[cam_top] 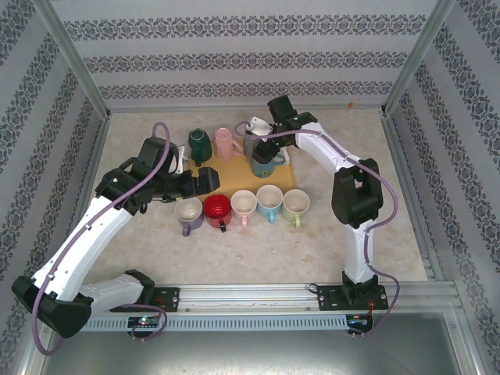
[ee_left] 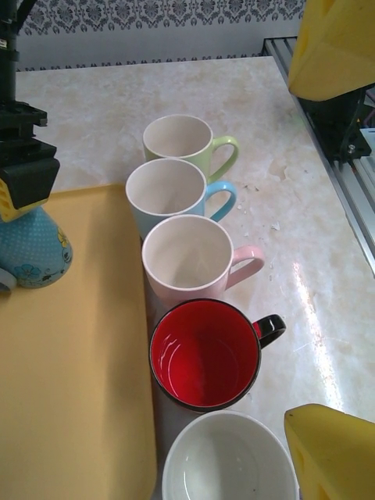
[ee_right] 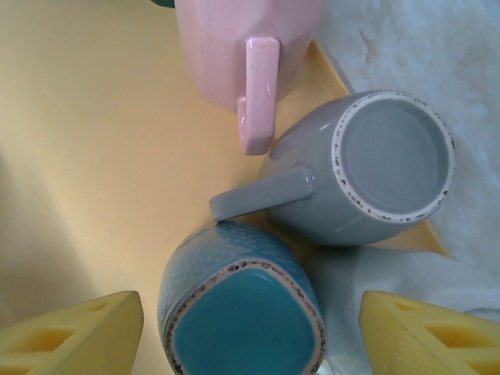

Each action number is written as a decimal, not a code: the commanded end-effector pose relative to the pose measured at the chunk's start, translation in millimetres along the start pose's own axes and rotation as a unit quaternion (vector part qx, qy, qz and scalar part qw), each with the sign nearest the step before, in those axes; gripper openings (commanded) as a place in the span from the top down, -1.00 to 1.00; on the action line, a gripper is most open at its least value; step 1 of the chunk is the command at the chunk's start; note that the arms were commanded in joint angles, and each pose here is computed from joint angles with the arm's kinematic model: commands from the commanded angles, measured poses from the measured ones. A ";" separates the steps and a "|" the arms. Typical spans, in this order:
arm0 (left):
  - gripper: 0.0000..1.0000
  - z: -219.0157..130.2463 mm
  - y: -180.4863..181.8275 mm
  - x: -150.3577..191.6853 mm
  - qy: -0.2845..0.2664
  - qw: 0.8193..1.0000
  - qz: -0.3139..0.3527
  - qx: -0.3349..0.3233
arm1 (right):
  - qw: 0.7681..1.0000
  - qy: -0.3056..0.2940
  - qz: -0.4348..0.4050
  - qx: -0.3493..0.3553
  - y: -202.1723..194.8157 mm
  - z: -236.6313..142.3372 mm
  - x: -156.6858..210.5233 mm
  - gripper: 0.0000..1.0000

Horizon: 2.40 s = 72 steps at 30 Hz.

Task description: Turn the mug right side up

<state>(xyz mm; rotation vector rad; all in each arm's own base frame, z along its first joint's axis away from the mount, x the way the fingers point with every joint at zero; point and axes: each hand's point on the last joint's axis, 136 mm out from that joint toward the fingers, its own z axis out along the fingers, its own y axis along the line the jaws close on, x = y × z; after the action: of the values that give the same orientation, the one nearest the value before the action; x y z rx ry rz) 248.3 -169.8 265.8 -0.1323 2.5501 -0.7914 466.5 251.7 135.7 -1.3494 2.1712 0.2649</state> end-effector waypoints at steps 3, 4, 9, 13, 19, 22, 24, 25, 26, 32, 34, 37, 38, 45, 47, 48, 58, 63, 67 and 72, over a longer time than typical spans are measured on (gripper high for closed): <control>-1.00 -2.3 -0.7 -1.7 -0.009 1.000 0.006 0.013 | 1.000 0.000 0.009 -0.004 1.6 9.6 -3.5 -0.48; -1.00 -2.4 -0.6 -1.8 -0.010 1.000 0.006 0.013 | 1.000 0.003 0.011 -0.005 3.0 12.1 -2.2 -0.48; -1.00 -1.3 1.0 -0.9 -0.010 1.000 0.004 0.014 | 0.999 0.018 0.035 0.002 3.9 18.7 4.2 -0.49; -1.00 -0.9 -0.9 -2.8 -0.013 1.000 0.007 0.017 | 0.998 0.031 0.044 0.009 8.9 19.0 9.7 -0.48; -1.00 0.2 -1.8 -6.2 -0.020 1.000 0.008 0.020 | 0.993 0.073 0.081 0.033 13.2 18.3 24.5 -0.44; -1.00 -0.9 -5.1 -9.5 -0.025 0.999 0.010 0.025 | 0.990 0.083 0.109 0.038 14.7 11.0 27.2 -0.40; -1.00 -0.8 -5.5 -11.0 -0.029 0.999 0.010 0.025 | 0.988 0.092 0.117 0.034 21.3 5.8 26.8 -0.40; -1.00 -0.4 -5.9 -11.6 -0.030 0.999 0.010 0.026 | 0.988 0.095 0.118 0.033 24.6 3.0 26.8 -0.40; -1.00 -0.5 -6.1 -12.4 -0.032 0.999 0.009 0.027 | 0.988 0.098 0.119 0.030 29.6 1.0 27.4 -0.41; -1.00 0.6 -7.5 -15.0 -0.036 0.999 0.009 0.030 | 0.985 0.120 0.124 0.021 47.2 -11.0 35.2 -0.51; -1.00 1.3 -7.4 -14.6 -0.036 0.999 0.010 0.031 | 0.984 0.125 0.128 0.022 46.9 -11.8 36.4 -0.56; -1.00 4.3 -5.7 -12.7 -0.033 0.999 0.007 0.031 | 0.982 0.130 0.130 0.037 40.1 -7.3 36.4 -0.61; -1.00 5.0 -5.8 -11.9 -0.031 0.999 0.006 0.032 | 0.981 0.135 0.132 0.041 37.9 -3.8 37.6 -0.62; -1.00 7.1 -4.1 -9.6 -0.025 0.999 0.003 0.029 | 0.976 0.157 0.132 0.069 26.5 12.6 44.5 -0.64; -1.00 6.9 -3.2 -8.9 -0.024 0.999 0.003 0.028 | 0.976 0.158 0.132 0.066 27.1 16.2 44.9 -0.64; -1.00 6.7 -2.7 -9.3 -0.025 0.999 0.002 0.026 | 0.976 0.159 0.133 0.065 27.1 18.0 46.0 -0.64; -1.00 9.6 -2.2 -10.1 -0.022 0.999 0.003 0.024 | 0.974 0.154 0.166 0.032 34.2 31.5 46.9 -0.50; -1.00 10.3 -2.9 -11.5 -0.023 0.999 0.003 0.026 | 0.974 0.121 0.191 0.011 36.6 25.4 28.9 0.03; -1.00 10.7 -4.6 -13.0 -0.023 0.999 0.002 0.028 | 0.973 0.099 0.206 0.006 33.2 15.4 12.9 0.43; -1.00 7.7 -4.3 -15.1 -0.029 0.999 0.003 0.023 | 0.977 0.070 0.198 0.032 26.1 -7.9 -8.0 0.48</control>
<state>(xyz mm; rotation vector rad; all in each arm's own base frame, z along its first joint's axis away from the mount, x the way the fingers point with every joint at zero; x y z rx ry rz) 257.9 -176.2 260.3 -0.1212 2.5132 -0.8324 436.1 258.6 98.3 -0.9603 2.6310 0.2237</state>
